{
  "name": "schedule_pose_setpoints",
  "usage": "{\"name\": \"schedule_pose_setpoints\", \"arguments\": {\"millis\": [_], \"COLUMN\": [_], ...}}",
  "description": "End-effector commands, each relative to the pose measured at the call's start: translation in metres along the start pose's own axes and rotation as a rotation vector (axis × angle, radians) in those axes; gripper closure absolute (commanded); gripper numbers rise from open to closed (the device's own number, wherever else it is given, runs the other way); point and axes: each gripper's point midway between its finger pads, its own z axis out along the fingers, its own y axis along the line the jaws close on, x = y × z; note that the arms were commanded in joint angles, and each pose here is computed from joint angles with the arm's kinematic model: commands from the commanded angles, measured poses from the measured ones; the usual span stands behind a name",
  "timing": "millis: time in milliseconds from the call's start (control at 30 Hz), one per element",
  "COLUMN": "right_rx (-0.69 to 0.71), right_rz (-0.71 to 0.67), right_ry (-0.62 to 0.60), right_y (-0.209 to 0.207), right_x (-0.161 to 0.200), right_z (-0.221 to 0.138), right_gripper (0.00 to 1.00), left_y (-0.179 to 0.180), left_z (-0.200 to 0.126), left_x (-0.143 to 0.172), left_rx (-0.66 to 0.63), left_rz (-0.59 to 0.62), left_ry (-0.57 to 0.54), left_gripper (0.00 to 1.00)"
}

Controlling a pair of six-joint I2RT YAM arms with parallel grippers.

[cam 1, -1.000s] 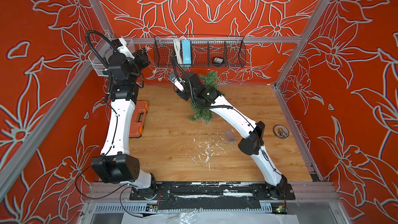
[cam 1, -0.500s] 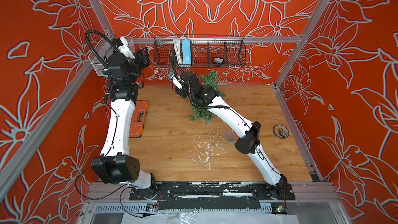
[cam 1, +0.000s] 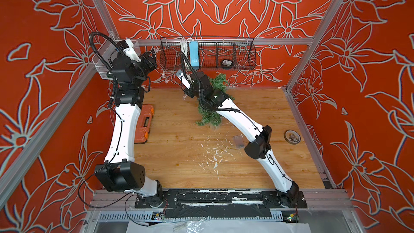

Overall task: Remove string lights from the small christmas tree
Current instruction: Remove the light string from the Christmas tree.

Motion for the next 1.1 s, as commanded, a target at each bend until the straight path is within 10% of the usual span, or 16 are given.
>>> {"name": "schedule_pose_setpoints", "arguments": {"millis": [0, 1067], "right_rx": [0.075, 0.208], "right_rz": [-0.017, -0.123], "right_ry": [-0.053, -0.011], "right_y": [-0.027, -0.064], "right_x": [-0.020, -0.034], "right_z": [-0.011, -0.052], "right_gripper": [1.00, 1.00], "left_y": [-0.020, -0.025], "left_z": [-0.004, 0.003], "left_x": [-0.007, 0.008], "left_rx": [0.058, 0.050], "left_rz": [0.017, 0.043], "left_ry": [-0.024, 0.011], "left_gripper": [1.00, 1.00]}}
